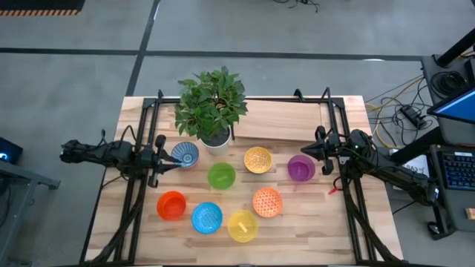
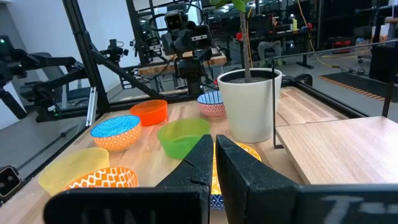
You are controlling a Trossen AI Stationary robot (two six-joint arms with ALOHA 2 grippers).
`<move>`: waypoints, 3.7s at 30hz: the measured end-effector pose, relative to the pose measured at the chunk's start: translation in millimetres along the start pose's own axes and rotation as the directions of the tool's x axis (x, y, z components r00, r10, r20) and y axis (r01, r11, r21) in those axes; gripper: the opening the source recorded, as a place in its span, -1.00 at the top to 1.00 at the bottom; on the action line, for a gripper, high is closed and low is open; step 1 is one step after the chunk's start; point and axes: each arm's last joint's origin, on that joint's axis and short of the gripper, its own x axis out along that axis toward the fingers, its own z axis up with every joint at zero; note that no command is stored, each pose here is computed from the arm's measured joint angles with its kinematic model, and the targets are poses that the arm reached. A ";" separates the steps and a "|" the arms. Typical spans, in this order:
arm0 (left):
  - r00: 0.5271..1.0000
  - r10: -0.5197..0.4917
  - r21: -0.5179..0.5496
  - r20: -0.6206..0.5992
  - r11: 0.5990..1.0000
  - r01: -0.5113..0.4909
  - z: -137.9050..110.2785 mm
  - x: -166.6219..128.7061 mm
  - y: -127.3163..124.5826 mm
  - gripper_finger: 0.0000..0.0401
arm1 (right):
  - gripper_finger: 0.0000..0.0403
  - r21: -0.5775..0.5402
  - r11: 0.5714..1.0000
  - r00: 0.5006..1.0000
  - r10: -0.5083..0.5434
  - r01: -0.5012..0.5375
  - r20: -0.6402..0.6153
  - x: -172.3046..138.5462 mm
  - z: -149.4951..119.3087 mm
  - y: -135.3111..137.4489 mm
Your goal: Place and stack bowls onto a shelf
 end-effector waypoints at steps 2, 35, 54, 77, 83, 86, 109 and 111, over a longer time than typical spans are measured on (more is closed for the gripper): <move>1.000 0.000 0.000 0.000 1.000 0.000 0.0 0.0 0.0 0.81 | 0.94 0.000 1.000 1.000 0.000 0.000 0.000 0.0 0.1 0.0; 1.000 0.000 0.000 0.000 1.000 0.000 0.0 0.0 0.0 0.81 | 0.94 0.000 1.000 1.000 0.000 0.000 0.000 0.0 0.0 0.0; 1.000 0.000 0.000 0.000 1.000 0.000 0.0 0.0 0.0 0.81 | 0.94 -0.001 1.000 1.000 0.000 0.000 0.000 0.0 0.1 0.0; 1.000 0.000 0.000 0.000 1.000 0.000 0.1 0.0 0.0 0.81 | 0.94 0.000 1.000 1.000 0.000 0.000 0.000 0.0 0.1 0.0; 1.000 0.000 0.000 0.000 1.000 0.000 -0.1 0.1 0.0 0.81 | 0.94 -0.001 1.000 1.000 0.000 0.000 0.000 0.0 0.1 0.0; 1.000 0.000 0.000 0.000 1.000 0.000 0.0 0.0 0.0 0.81 | 0.94 -0.002 1.000 1.000 0.000 0.000 0.000 0.0 0.0 0.0; 0.992 0.006 -0.044 0.123 0.999 -0.001 11.9 -0.7 0.6 0.81 | 0.94 0.339 0.934 0.984 0.060 -0.114 0.166 3.3 49.2 17.1; 0.979 0.011 -0.066 0.204 0.998 0.002 19.7 -2.0 1.1 0.81 | 0.94 0.336 0.934 0.985 0.068 -0.119 0.161 5.1 59.0 18.7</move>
